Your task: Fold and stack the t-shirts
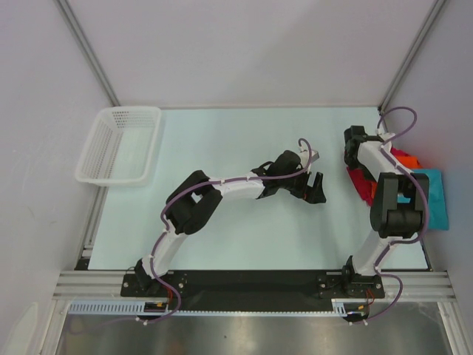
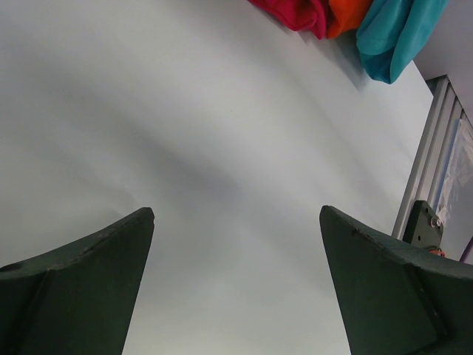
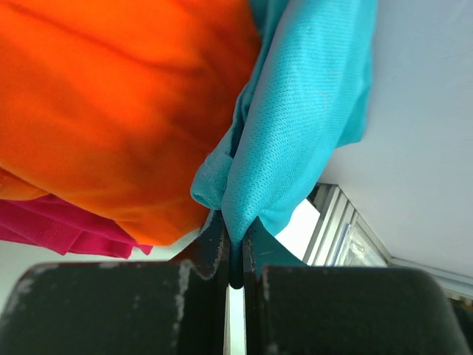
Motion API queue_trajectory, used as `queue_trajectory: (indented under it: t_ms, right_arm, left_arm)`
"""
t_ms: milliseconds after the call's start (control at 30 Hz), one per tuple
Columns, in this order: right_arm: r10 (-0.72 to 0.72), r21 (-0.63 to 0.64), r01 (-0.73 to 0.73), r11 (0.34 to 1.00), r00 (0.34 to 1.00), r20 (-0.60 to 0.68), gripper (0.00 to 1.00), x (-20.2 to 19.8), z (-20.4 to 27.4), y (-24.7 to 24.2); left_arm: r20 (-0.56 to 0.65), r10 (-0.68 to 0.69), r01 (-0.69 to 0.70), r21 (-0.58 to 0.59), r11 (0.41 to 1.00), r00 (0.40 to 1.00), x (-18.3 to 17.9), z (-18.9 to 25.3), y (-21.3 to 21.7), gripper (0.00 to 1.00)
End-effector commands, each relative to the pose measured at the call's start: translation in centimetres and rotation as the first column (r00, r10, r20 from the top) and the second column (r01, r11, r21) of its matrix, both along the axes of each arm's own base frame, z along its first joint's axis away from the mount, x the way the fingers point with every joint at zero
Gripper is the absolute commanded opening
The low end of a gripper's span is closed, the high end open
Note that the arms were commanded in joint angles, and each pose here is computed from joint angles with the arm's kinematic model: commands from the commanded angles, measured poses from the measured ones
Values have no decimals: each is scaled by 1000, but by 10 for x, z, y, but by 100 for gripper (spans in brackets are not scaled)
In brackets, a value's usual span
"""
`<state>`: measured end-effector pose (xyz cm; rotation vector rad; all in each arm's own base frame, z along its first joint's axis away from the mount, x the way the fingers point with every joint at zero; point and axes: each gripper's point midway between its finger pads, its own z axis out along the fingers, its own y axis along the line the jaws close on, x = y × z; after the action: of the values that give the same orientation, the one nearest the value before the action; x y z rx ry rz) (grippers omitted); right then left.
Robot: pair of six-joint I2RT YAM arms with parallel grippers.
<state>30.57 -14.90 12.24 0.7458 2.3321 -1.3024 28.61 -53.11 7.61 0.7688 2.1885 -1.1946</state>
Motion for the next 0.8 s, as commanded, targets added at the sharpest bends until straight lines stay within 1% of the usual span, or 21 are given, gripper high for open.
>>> queue_trajectory:
  t_ms: [0,267,400,467,533,733,767]
  right_arm:
    - [-5,-89,18,996,990,144,0,8,42,-6]
    - [13,-102,6,995,983,184,0,30,69,-7]
    - [29,-106,-10,994,984,174,0,51,74,-6]
    - [37,-106,-16,994,980,198,0,63,84,-5]
    - [47,-99,-28,995,980,192,0,75,84,-4]
    - [53,-79,-40,996,985,167,0,87,67,-1]
    - [80,-77,-68,995,985,154,0,93,61,10]
  left_arm:
    - [32,-11,13,-79,997,999,3,33,-6,99]
    - [34,-11,14,-74,997,999,2,32,-5,100]
    - [39,-12,14,-74,997,999,2,34,-4,99]
    - [41,-10,13,-70,997,999,3,33,-4,99]
    - [43,-10,13,-68,998,999,3,33,-3,100]
    - [43,-5,8,-62,998,999,4,31,-2,100]
    - [45,-7,9,-60,998,999,4,31,-2,99]
